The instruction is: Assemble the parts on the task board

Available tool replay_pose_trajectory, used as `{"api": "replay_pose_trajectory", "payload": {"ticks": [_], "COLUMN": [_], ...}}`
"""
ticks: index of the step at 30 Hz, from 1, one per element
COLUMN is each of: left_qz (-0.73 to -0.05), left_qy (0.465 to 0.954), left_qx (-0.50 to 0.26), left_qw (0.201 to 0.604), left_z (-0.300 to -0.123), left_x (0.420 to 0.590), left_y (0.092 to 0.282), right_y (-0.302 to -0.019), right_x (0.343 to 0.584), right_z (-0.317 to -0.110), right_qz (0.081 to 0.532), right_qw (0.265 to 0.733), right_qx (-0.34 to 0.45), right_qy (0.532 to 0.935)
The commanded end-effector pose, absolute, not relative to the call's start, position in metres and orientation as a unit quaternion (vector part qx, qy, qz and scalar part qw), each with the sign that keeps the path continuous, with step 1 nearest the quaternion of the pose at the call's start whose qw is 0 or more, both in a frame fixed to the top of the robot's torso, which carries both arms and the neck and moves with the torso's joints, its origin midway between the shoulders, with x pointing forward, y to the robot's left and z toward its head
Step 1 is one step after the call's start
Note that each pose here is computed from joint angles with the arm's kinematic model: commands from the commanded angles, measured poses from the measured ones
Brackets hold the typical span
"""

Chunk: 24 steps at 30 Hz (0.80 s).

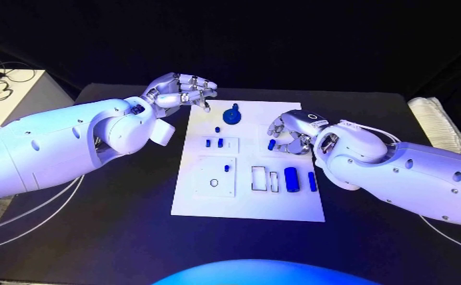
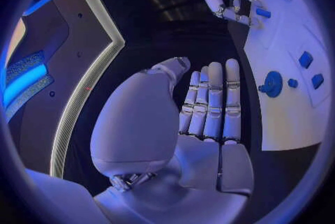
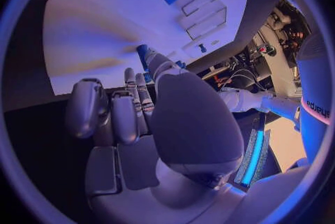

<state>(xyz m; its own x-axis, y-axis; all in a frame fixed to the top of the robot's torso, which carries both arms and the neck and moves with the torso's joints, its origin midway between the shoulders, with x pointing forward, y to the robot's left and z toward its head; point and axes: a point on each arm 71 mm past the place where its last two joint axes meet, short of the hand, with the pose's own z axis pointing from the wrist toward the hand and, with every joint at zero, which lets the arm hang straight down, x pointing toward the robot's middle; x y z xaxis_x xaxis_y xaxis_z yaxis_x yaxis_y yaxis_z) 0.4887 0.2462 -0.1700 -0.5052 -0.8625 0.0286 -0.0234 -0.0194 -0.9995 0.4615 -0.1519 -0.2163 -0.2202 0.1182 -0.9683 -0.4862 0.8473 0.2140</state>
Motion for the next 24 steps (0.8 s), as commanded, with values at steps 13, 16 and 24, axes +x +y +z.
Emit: {"api": "replay_pose_trajectory", "payload": {"ticks": [13,16,24], "left_qz": [-0.621,-0.621,-0.62], "left_qy": [0.614,0.615,0.616], "left_qx": [-0.352,-0.352,-0.353], "left_qw": [0.336,0.336,0.335], "left_z": [-0.1694,-0.1695,-0.1698], "left_x": [0.488,0.4881,0.4882], "left_y": [0.2438,0.2438,0.2441], "right_y": [-0.1439,-0.1436,-0.1435], "right_x": [0.4579,0.458,0.4591], "right_z": [-0.2202,-0.2209,-0.2252], "right_qz": [0.252,0.25,0.234], "right_qw": [0.595,0.595,0.595], "right_qx": [-0.144,-0.146,-0.157], "right_qy": [0.749,0.75,0.753]}}
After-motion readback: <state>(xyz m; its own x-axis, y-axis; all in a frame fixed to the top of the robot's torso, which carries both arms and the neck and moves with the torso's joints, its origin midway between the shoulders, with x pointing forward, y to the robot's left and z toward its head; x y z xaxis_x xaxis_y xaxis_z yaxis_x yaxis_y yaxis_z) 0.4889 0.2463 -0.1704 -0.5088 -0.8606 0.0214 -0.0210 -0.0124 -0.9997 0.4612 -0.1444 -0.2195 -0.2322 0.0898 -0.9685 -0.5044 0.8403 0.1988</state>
